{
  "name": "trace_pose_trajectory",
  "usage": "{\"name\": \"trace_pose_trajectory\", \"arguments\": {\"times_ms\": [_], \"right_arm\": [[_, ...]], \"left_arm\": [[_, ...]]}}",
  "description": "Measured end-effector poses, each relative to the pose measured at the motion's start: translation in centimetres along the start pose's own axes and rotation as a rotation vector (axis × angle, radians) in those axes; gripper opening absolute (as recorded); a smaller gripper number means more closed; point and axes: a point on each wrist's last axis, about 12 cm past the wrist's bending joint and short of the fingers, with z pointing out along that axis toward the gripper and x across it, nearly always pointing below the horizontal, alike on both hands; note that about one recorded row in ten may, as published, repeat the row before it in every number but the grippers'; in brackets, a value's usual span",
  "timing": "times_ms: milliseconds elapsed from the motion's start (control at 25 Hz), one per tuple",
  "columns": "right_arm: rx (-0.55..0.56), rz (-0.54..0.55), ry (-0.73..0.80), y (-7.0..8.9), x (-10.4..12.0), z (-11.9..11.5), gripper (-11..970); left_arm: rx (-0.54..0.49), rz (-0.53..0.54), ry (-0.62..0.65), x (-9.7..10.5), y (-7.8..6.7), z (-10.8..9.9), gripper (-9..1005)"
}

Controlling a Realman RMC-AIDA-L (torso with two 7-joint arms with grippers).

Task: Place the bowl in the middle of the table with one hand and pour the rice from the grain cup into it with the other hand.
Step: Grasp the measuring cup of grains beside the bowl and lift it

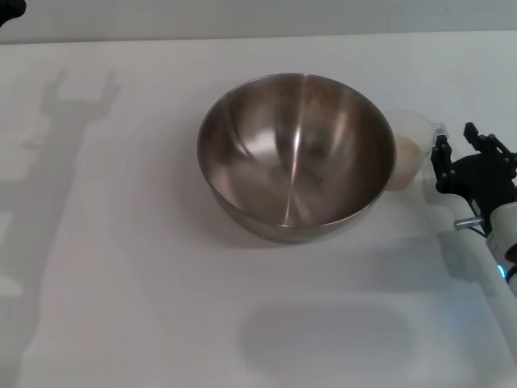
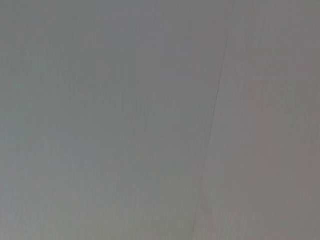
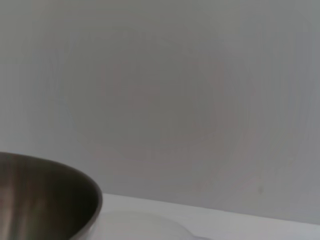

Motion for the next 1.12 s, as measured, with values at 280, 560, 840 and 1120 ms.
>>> {"name": "trace_pose_trajectory", "arguments": {"times_ms": [280,560,840,1120], "right_arm": [[-0.023,-0.01,0.006,0.3,-0.2,0.5,232],[-0.032,-0.017,-0.004,0.4,-0.3,0.7,145],[-0.014,-0.013,-0.022,0.1,-0.5,0.6,43],[0.061,-0.01,-0.119,-1.1,-1.3,-0.2,9]], "left_arm": [[0.002,-0.007,-0.009,-0.2,-0.1,-0.1,845],[-0.002,-0.01,-0.016,-0.3,-0.1,-0.4,844],[-0.002,-0.012,-0.021,-0.3,-0.1,-0.5,844],[-0.003,-0.025,-0.021,-0.3,0.0,-0.7,844]]}}
